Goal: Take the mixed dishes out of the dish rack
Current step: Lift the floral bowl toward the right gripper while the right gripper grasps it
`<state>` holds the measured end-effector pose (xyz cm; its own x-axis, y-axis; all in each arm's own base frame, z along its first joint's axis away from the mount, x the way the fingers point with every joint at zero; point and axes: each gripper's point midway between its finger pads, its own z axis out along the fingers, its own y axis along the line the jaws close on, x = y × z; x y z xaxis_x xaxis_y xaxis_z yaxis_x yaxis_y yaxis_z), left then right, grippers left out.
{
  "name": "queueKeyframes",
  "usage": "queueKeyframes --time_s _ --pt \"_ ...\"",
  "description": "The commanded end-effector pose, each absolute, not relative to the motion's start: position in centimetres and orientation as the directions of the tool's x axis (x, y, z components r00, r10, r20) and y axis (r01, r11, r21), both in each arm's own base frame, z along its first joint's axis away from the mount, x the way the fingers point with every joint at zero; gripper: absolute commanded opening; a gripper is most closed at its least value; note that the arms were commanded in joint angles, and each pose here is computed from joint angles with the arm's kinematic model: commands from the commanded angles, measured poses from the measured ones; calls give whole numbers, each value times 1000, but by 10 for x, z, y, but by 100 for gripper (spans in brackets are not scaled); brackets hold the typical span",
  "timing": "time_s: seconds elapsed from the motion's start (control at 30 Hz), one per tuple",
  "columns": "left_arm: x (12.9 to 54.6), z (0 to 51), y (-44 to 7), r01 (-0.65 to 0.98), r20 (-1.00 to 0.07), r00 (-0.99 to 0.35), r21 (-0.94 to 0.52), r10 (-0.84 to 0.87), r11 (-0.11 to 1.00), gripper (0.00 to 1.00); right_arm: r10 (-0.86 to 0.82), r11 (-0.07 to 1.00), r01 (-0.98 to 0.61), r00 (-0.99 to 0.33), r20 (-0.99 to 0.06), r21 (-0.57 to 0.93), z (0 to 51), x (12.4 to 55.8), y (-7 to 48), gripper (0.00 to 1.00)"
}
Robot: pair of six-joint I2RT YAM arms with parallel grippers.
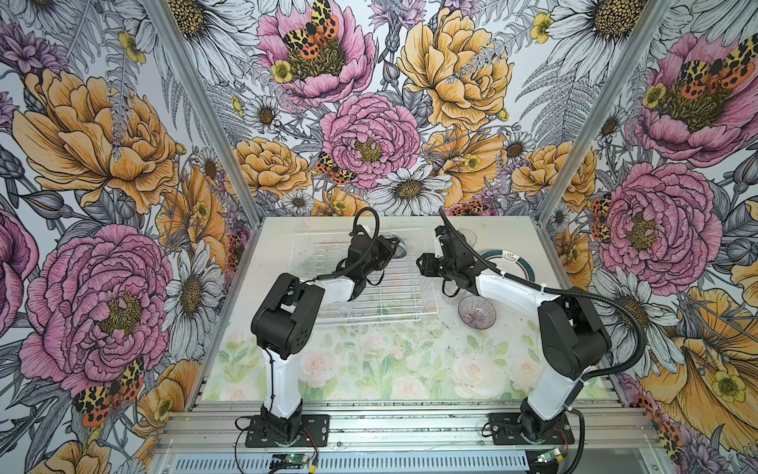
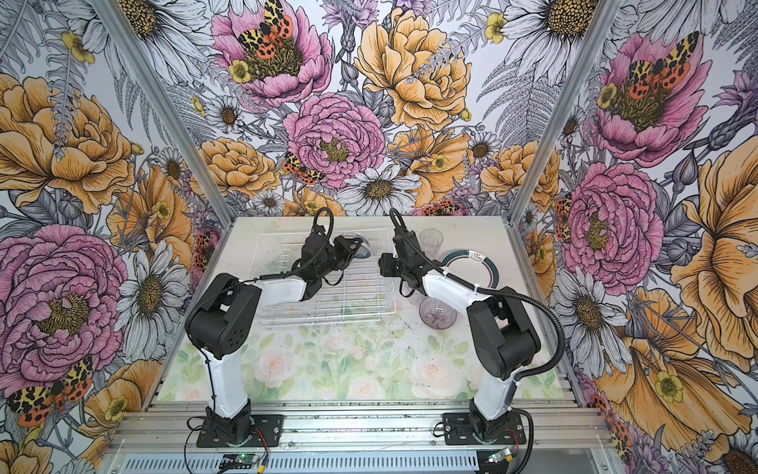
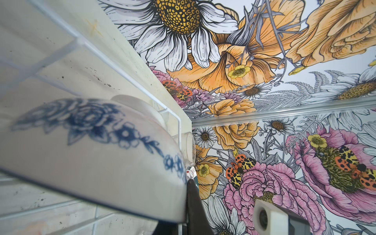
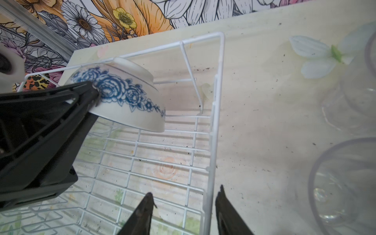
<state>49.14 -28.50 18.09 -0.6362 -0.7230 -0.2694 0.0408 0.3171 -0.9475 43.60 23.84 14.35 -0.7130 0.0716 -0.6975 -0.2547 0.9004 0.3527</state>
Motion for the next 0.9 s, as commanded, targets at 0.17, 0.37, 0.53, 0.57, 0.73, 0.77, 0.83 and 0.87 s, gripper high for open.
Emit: queueKeyframes --time_s 0.17,0.37,0.53,0.57,0.73,0.77,0.83,0.87 --pt "474 249 -292 187 -326 -644 -944 -692 271 0 -6 888 -391 -535 -845 242 207 426 237 56" --pt "455 293 -295 241 -307 -656 -951 -690 195 0 -109 858 -505 -365 -924 98 230 400 254 57" --pt "440 322 -299 284 -307 -653 -947 -693 151 0 -190 866 -496 -225 -956 -55 237 390 267 60" --pt "437 327 -299 292 -309 -651 -945 -693 147 0 -182 867 -495 -216 -959 -53 239 391 268 60" --pt "417 345 -301 314 -305 -653 -942 -693 118 0 -128 887 -459 -151 -980 -45 252 394 265 56" --pt "414 345 -300 314 -300 -654 -943 -695 112 0 -118 890 -453 -143 -983 -42 254 395 264 55" --pt "409 345 -299 308 -280 -660 -947 -697 89 0 -101 900 -435 -126 -987 -36 257 396 262 52" --pt "407 345 -298 306 -272 -662 -949 -699 80 0 -93 899 -436 -118 -989 -33 258 396 262 52"
